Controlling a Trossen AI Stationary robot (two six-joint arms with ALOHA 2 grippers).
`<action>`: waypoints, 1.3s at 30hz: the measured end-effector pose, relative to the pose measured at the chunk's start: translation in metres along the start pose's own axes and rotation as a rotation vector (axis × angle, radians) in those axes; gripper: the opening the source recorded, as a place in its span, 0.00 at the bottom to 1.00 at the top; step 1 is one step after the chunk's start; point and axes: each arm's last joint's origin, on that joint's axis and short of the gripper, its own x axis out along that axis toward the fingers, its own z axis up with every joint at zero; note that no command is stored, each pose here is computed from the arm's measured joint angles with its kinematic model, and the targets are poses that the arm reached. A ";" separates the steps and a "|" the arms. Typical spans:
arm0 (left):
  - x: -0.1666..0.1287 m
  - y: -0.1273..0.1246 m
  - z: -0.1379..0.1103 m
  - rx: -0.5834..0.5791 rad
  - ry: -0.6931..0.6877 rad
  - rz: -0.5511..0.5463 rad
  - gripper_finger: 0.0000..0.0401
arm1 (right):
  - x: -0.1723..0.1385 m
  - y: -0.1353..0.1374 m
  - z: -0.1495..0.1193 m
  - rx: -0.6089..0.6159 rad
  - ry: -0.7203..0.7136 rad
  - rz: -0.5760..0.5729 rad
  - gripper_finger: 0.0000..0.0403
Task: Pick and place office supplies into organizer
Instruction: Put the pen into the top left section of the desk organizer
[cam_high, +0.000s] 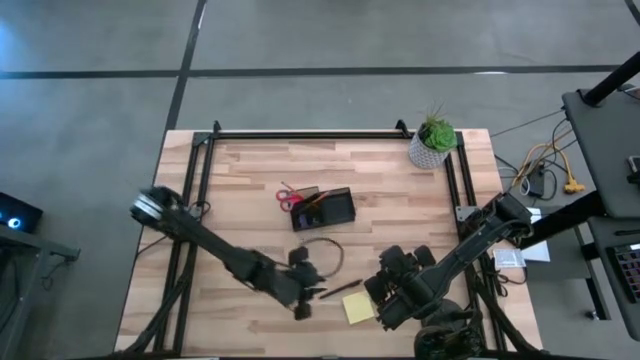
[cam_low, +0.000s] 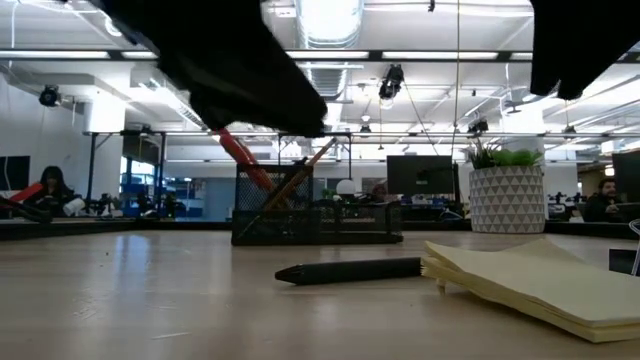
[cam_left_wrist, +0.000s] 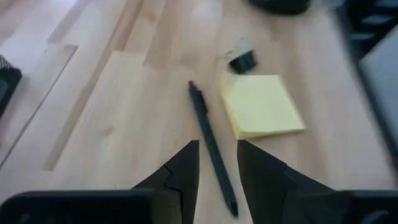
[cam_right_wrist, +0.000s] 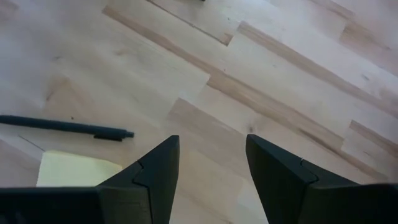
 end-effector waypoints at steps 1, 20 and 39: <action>0.007 -0.005 0.000 0.002 0.025 0.035 0.23 | 0.000 0.000 -0.001 0.003 0.008 -0.001 0.45; 0.047 -0.027 -0.020 -0.039 0.192 0.105 0.43 | -0.016 -0.007 -0.030 0.033 0.014 0.037 0.45; 0.072 -0.020 -0.048 0.068 0.313 0.110 0.04 | -0.018 -0.009 -0.035 0.058 0.013 0.046 0.45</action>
